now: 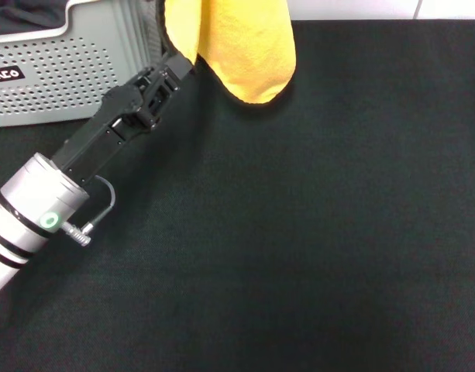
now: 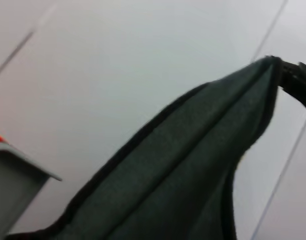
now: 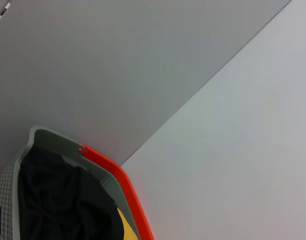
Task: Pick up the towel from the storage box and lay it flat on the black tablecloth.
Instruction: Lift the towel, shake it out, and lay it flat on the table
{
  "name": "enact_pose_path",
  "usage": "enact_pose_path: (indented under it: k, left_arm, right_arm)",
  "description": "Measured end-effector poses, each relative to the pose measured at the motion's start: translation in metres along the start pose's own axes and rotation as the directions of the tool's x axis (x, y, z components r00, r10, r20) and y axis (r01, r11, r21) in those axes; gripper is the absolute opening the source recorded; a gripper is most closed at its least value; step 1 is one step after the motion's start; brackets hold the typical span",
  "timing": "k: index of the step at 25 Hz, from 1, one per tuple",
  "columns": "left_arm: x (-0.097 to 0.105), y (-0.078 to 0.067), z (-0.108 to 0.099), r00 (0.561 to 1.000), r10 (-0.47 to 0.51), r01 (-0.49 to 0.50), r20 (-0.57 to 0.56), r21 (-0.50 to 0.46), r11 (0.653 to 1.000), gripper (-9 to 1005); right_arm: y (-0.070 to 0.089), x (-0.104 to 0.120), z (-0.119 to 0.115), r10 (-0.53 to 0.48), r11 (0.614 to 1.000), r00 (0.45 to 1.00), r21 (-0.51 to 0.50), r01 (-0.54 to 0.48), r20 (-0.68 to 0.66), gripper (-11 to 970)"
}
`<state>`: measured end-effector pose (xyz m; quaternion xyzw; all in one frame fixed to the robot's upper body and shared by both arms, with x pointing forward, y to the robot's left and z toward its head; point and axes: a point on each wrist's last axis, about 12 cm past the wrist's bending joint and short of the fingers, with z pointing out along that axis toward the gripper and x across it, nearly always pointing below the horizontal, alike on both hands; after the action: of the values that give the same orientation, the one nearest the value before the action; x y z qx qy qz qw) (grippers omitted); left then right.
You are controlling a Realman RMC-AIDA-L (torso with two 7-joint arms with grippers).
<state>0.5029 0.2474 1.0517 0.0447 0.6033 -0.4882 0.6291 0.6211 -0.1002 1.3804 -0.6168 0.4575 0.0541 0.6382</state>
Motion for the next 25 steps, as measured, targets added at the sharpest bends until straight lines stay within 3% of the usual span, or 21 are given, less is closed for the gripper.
enact_pose_path:
  k: [7,9,20,25]
  left_arm:
    - [0.0002,0.0025,-0.0065,0.999,-0.013,0.014,0.036,-0.048,0.999,224]
    - [0.0002,0.0025,-0.0066,0.999,-0.013,0.015,0.037,-0.048,0.999,327]
    - [0.0010,0.0010,-0.0071,0.999,-0.019,0.020,0.042,-0.042,0.999,331]
    - [0.0028,0.0005,-0.0075,0.999,-0.023,0.025,0.032,-0.042,0.999,394]
  right_arm:
    - [-0.0002,-0.0002,-0.0010,0.005,1.000,1.000,0.000,-0.005,-0.003,35]
    - [0.0000,-0.0001,-0.0010,0.005,1.000,1.000,-0.002,-0.005,-0.004,36]
    - [0.0028,0.0034,0.0024,0.009,1.000,1.000,-0.014,-0.010,-0.016,38]
    - [0.0023,0.0028,0.0021,0.008,1.000,1.000,-0.010,-0.008,-0.014,39]
